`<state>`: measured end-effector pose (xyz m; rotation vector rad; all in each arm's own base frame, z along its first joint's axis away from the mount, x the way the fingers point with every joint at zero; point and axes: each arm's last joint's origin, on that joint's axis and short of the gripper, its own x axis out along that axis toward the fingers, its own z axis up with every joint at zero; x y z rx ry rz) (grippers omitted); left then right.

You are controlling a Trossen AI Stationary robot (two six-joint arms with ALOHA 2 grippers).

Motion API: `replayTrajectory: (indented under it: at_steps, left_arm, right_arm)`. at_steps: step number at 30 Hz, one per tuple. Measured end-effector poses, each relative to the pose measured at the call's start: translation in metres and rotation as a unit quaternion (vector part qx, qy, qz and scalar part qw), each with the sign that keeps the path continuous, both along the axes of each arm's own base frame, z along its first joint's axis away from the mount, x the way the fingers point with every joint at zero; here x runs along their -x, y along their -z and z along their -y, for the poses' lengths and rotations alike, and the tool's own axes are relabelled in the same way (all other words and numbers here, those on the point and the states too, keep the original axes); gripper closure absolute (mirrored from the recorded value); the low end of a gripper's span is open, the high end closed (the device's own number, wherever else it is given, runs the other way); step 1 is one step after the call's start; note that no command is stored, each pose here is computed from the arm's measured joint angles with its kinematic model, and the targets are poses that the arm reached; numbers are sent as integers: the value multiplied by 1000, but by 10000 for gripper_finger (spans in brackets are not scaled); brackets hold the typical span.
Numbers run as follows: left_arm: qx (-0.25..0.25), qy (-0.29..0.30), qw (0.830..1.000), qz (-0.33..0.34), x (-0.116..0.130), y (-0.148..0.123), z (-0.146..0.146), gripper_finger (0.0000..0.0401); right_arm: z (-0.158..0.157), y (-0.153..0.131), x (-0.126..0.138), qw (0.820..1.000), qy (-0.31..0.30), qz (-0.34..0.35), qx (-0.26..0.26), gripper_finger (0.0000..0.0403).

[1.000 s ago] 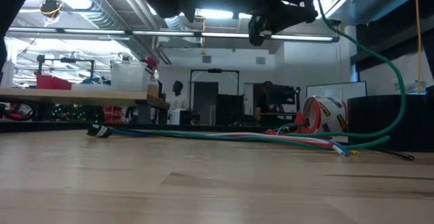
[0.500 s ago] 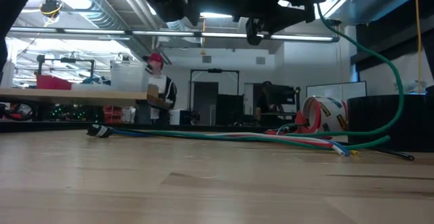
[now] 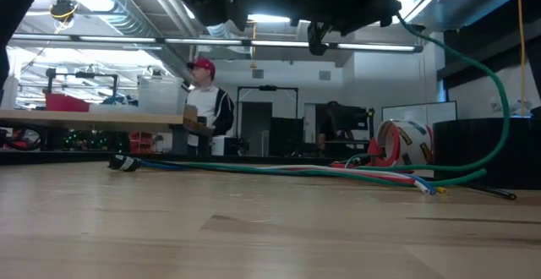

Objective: Coil cords
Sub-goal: Coil green wire onto the spool

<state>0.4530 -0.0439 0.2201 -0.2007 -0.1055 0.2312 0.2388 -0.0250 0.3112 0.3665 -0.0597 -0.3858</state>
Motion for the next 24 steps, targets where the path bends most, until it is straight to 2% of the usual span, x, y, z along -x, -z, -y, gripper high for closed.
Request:
replayTrajectory:
  at_steps: [9, 15, 24]
  left_arm:
    - [0, 0, 1000, -7, 1, 1, 7, 396]
    - [6, -50, 995, -85, 3, 17, 14, 399]
    - [-5, -137, 975, -174, 14, 32, 25, 400]
  right_arm:
    - [0, 1, 0, 1000, 0, -4, 0, 396]
    - [0, 3, 0, 1000, 0, -16, -1, 396]
    - [-1, 4, 7, 999, 0, -37, -14, 396]
